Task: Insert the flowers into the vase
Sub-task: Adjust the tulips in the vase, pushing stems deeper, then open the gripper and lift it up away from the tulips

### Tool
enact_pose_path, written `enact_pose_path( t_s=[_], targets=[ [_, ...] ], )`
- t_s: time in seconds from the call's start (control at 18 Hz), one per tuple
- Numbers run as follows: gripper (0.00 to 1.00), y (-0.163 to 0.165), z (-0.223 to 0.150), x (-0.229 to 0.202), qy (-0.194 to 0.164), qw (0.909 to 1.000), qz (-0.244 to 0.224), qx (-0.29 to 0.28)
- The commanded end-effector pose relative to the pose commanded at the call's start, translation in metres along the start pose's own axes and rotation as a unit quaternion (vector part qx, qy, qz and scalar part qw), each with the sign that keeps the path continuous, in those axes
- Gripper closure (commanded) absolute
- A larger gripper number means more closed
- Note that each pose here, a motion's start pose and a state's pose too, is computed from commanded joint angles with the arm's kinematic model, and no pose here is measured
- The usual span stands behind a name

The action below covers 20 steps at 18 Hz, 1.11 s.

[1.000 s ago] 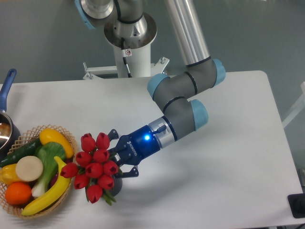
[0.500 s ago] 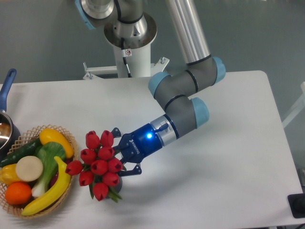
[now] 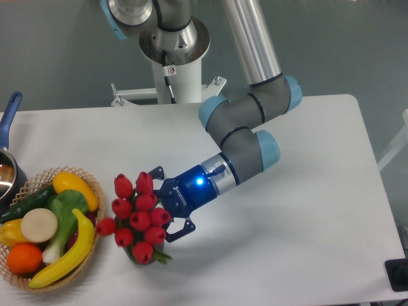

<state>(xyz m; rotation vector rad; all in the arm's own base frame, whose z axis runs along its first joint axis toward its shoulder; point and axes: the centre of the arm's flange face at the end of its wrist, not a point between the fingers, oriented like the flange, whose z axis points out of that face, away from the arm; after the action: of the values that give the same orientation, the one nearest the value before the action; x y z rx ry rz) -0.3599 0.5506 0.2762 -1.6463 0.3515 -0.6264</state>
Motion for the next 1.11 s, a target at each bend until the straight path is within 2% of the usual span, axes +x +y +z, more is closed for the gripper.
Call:
enact_pose_path(
  t_s=[0.11,0.5,0.67,0.83,1.0,1.11],
  targets=[
    [0.01,0.000,-0.001,0.000,-0.001,1.0000,-0.001,0.000],
    [0.00,-0.001,-0.001,0.004,-0.001,1.0000,0.001,-0.002],
    [0.00,-0.004,-0.002,0.010,-0.017,0.9986,0.010,-0.049],
    [0.00,-0.013,-0.004,0.014,-0.024,0.9975,0.021,-0.063],
    [0.00,-0.020,-0.007,0.020,-0.044,0.9914,0.038,-0.117],
    [0.00,-0.024,-0.008,0.023,-0.049,0.9897,0.044,-0.127]
  ],
)
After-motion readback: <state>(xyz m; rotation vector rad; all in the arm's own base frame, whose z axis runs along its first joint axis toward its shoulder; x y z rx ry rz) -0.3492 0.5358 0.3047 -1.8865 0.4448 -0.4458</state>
